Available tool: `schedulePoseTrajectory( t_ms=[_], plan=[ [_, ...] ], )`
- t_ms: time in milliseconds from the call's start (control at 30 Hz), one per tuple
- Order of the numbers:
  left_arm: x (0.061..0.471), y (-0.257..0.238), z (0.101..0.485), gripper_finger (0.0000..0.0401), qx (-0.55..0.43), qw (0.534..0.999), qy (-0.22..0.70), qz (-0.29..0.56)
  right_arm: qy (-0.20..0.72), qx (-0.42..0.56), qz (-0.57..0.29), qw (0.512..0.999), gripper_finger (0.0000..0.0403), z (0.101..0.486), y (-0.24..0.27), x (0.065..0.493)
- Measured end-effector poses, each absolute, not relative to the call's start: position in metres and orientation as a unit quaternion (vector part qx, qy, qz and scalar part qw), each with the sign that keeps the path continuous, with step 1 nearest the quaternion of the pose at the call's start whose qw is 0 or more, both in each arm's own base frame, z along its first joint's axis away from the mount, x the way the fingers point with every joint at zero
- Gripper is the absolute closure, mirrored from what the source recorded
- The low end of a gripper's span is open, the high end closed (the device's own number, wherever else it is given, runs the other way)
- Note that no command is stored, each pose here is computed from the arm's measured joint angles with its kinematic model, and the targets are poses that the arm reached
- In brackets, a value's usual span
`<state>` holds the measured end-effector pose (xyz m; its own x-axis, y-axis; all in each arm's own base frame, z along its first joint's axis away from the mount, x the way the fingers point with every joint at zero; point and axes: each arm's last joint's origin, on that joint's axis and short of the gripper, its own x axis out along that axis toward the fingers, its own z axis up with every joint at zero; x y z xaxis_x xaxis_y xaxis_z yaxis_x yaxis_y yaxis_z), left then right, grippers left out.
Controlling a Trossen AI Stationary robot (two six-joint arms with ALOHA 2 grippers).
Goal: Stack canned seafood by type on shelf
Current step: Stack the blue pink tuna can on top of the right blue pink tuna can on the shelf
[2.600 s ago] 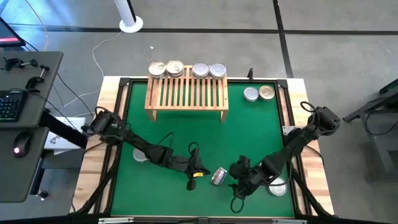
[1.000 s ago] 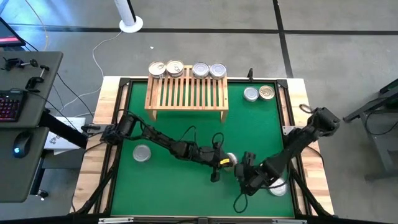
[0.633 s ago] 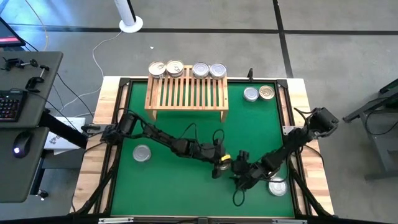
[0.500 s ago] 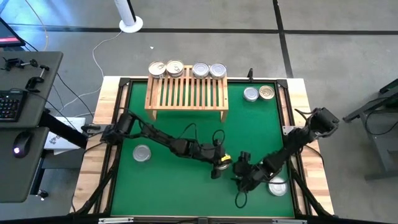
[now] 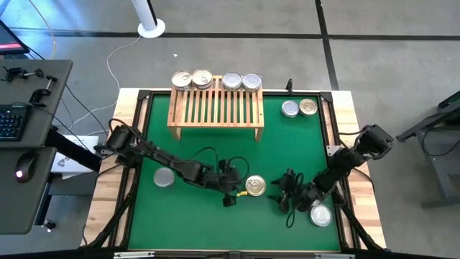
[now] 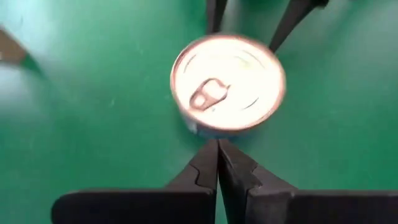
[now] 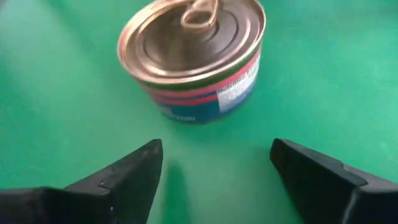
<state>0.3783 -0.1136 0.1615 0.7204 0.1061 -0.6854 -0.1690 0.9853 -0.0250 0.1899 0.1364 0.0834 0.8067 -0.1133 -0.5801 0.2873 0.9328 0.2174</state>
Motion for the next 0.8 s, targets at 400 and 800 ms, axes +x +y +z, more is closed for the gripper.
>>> schedulePoseTrajectory(
  t_ms=[400,800],
  plan=[
    [0.372,-0.103,0.12,0.0401,-0.106,0.932,0.336,0.083,0.272,0.021,-0.029,0.962,0.0068,0.086,0.116,0.205],
    [0.377,-0.104,0.111,0.0401,-0.126,0.933,0.33,0.067,0.283,0.068,0.069,0.954,0.0028,0.095,0.105,0.229]
  ],
)
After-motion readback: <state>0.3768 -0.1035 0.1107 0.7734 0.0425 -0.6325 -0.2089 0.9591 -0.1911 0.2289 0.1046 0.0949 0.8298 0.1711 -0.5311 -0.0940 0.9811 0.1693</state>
